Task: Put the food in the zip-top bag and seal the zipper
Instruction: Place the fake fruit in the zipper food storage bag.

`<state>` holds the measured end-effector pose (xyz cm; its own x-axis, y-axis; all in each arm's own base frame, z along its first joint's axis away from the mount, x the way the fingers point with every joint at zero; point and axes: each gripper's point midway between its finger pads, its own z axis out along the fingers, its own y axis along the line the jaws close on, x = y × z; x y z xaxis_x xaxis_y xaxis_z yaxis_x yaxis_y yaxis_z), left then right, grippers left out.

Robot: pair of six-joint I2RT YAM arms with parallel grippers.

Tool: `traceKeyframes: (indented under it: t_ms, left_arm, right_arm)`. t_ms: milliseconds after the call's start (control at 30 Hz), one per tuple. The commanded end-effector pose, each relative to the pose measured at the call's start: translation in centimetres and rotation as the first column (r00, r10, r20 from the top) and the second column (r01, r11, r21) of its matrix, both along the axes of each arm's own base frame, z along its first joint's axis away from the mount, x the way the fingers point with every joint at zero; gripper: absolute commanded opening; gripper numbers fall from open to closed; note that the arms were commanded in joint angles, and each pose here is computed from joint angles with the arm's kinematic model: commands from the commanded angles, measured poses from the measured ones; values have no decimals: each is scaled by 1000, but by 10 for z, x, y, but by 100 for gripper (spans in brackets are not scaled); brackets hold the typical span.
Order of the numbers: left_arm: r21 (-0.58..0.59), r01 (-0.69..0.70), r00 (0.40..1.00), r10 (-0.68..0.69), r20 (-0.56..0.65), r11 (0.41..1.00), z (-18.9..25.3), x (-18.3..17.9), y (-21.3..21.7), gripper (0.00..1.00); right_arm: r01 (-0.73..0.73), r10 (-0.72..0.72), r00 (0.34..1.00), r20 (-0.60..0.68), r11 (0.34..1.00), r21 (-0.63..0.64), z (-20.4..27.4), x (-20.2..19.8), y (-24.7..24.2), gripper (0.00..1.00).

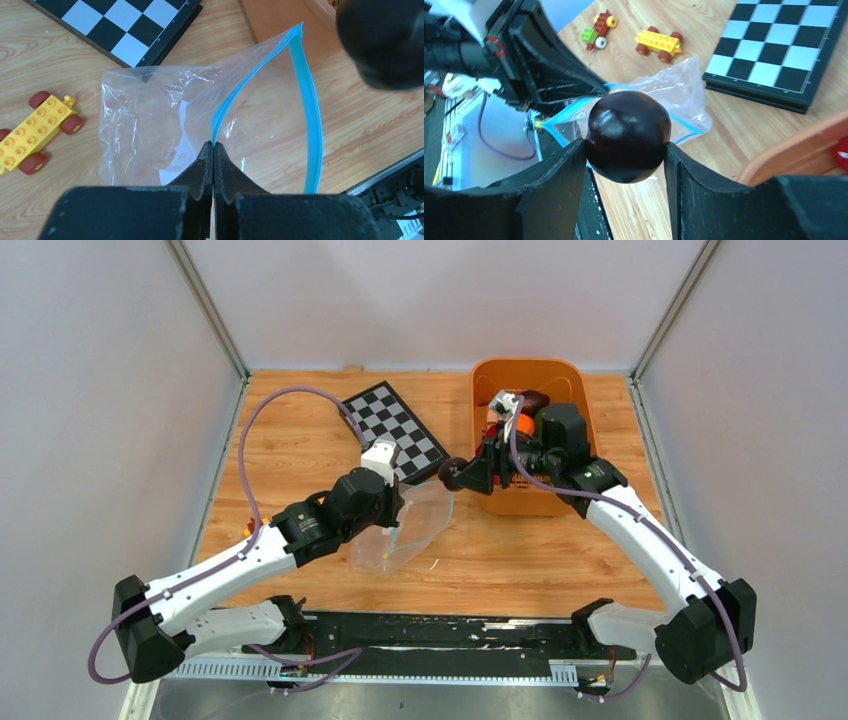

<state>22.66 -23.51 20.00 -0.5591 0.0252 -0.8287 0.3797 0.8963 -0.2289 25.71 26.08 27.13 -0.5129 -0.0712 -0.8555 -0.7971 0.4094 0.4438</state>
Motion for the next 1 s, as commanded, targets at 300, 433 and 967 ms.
traceKeyframes:
  t_ms: [300, 433, 967]
  left_arm:
    - [-112, 9, 999, -4, 42, 994, 27, 0, -6, 0]
    - [-123, 12, 999, -6, 49, 992, 30, -1, -6, 0]
    - [-139, -18, 997, 29, 75, 990, 42, 1, 2, 0]
  right_arm:
    - [-160, 170, 981, 89, 981, -110, -6, -30, 33, 35]
    - [-115, 132, 986, 98, 980, -160, -11, -21, 46, 36]
    - [-40, 76, 983, 165, 977, -211, -10, -14, 53, 70]
